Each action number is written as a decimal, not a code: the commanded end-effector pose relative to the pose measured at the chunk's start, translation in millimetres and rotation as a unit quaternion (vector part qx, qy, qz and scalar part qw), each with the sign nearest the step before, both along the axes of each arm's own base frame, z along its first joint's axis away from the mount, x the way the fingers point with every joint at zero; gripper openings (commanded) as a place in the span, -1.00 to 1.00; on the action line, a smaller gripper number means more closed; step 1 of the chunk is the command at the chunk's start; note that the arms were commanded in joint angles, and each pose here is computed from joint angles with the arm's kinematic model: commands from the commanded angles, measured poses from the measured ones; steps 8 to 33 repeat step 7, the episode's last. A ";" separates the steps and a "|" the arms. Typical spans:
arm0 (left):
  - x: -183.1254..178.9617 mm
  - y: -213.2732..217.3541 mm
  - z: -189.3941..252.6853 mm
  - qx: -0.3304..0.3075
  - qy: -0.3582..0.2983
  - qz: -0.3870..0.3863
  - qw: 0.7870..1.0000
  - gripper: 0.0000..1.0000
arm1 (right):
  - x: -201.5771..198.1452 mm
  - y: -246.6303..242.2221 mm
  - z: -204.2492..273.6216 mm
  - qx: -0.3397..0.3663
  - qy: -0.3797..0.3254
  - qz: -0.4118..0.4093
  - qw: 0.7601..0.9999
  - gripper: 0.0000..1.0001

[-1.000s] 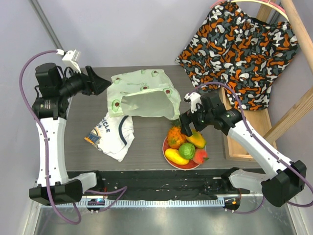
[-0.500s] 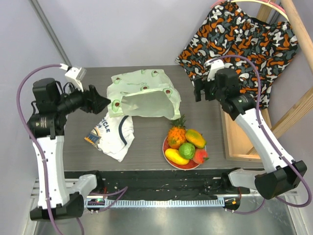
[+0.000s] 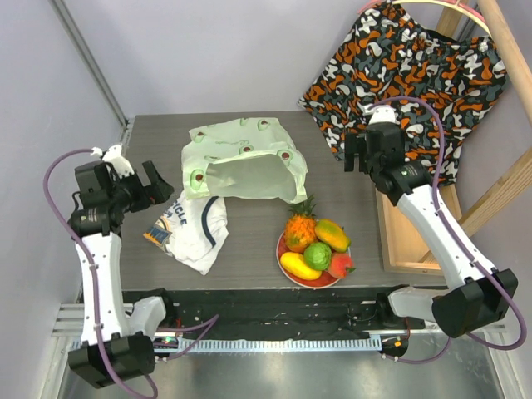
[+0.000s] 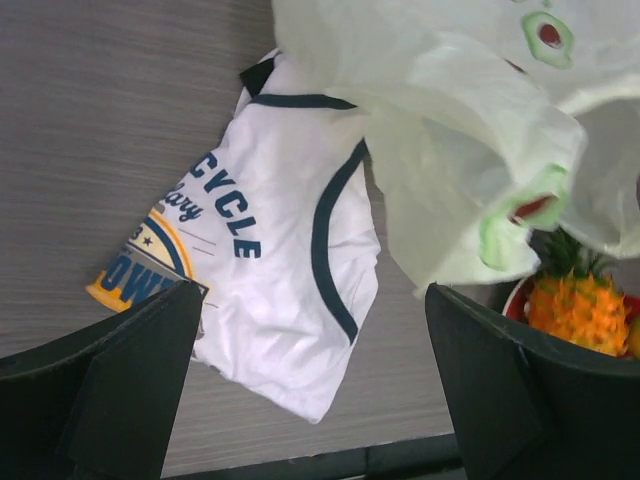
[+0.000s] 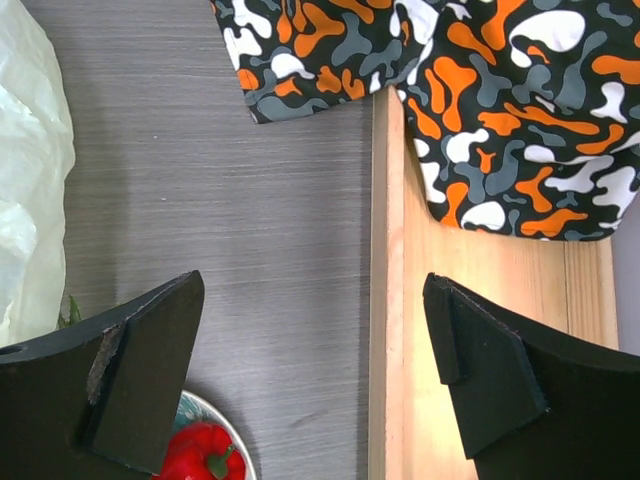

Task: Take the fake fruits out of the plastic bag
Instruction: Reset both arms

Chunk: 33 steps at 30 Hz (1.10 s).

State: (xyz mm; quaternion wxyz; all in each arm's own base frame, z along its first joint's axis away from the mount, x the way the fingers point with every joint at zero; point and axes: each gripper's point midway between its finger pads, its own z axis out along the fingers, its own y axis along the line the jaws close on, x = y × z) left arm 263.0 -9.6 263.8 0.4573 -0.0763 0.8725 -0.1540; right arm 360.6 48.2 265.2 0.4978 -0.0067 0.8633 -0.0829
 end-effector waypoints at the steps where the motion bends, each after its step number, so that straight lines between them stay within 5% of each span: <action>1: 28.7 15.0 -15.9 -0.060 -0.006 0.070 0.996 1.00 | 12.1 9.0 12.4 0.013 -0.042 0.017 0.999 0.99; 7: 53.8 29.1 -50.4 -0.066 0.032 0.097 0.993 0.99 | 48.8 24.2 6.1 0.013 -0.045 0.031 0.998 1.00; 33: 53.8 29.1 -50.4 -0.066 0.032 0.097 0.993 0.99 | 48.8 24.2 6.1 0.013 -0.045 0.031 0.998 1.00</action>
